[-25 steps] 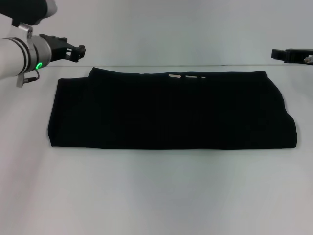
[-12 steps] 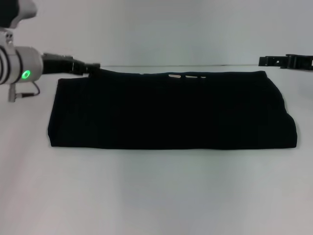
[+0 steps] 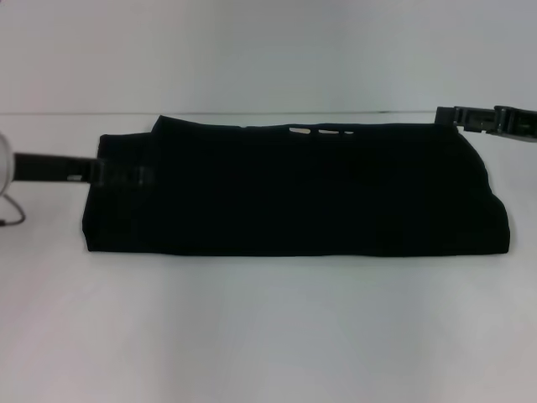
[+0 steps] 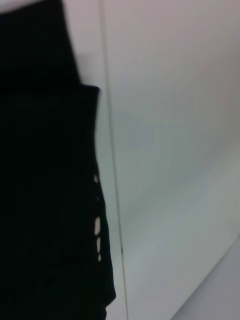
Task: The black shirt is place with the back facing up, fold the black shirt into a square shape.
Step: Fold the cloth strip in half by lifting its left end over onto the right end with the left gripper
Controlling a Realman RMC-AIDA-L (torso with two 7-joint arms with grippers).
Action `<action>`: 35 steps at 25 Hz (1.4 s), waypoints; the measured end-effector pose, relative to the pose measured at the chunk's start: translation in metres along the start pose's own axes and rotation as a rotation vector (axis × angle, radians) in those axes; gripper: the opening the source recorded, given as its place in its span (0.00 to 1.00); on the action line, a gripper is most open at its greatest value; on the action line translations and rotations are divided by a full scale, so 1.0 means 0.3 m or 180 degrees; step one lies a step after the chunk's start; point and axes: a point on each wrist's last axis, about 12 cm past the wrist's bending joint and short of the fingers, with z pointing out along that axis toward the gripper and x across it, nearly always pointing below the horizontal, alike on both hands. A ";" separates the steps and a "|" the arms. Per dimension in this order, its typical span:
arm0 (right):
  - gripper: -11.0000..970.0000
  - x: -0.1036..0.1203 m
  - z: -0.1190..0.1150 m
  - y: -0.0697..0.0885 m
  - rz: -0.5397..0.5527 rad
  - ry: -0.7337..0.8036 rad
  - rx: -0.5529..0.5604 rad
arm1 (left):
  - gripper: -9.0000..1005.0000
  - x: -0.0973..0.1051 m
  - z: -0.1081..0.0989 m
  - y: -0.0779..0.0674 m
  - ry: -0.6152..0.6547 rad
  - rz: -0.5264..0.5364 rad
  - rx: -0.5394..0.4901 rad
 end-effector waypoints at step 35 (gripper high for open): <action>0.91 -0.051 0.009 -0.015 -0.0033 -0.0156 0.0220 | 0.90 0.279 0.029 0.119 -0.0048 -0.3420 0.0323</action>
